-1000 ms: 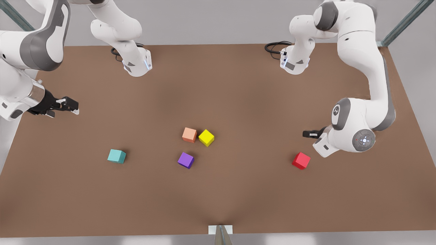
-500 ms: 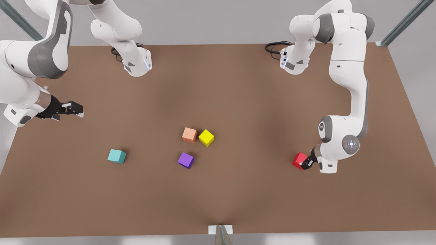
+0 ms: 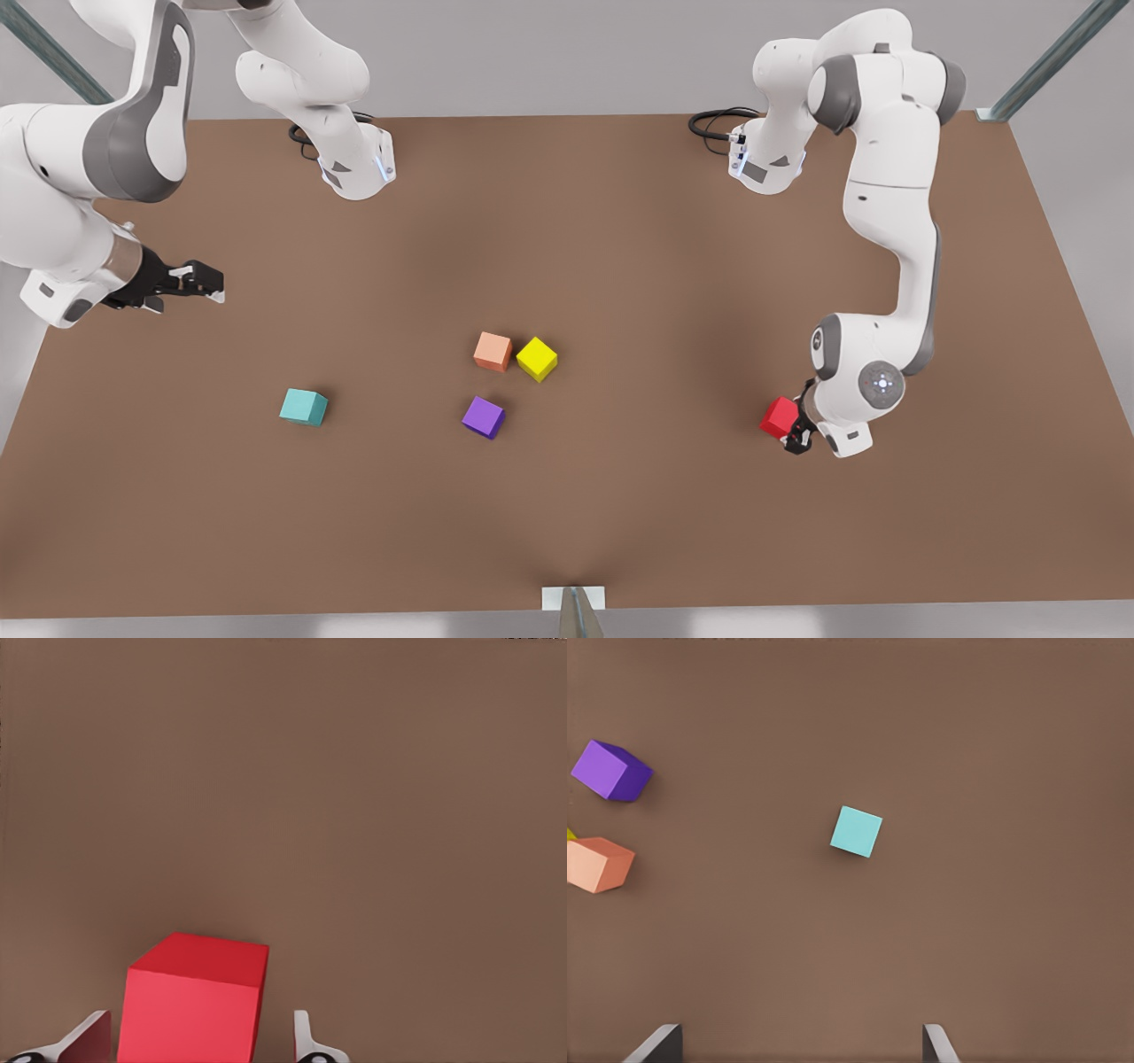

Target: Pick up red wooden cube and pass to hand red wooden cube and place in blue wooden cube

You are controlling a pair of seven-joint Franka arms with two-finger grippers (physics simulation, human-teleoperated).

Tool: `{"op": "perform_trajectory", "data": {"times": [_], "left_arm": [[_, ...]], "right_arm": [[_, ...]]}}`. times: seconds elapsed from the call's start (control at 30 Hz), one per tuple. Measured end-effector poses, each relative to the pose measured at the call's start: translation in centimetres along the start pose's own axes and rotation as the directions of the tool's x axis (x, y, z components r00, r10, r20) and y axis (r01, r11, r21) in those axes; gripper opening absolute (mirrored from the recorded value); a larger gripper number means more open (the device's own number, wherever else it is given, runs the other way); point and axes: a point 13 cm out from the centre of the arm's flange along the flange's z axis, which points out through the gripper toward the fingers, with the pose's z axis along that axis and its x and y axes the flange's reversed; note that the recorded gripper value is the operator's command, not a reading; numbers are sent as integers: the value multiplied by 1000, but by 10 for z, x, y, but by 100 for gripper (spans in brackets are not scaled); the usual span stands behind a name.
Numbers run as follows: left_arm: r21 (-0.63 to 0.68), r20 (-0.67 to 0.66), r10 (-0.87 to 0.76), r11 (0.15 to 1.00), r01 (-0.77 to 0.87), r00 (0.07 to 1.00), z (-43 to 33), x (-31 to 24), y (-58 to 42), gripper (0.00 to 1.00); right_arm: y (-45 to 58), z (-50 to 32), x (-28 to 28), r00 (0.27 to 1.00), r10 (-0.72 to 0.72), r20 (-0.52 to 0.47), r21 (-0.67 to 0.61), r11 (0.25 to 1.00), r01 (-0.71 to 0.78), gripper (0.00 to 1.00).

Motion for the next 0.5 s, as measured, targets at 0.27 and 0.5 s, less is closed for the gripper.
{"op": "perform_trajectory", "data": {"times": [0.27,0.5], "left_arm": [[-27,6,-99,995,100,995,34,-1,6,100],[-12,13,-157,987,157,987,38,-1,2,59]], "right_arm": [[0,9,3,1000,0,-19,-4,1000,0,100],[1,13,3,1000,-2,-28,-6,1000,2,100]]}}
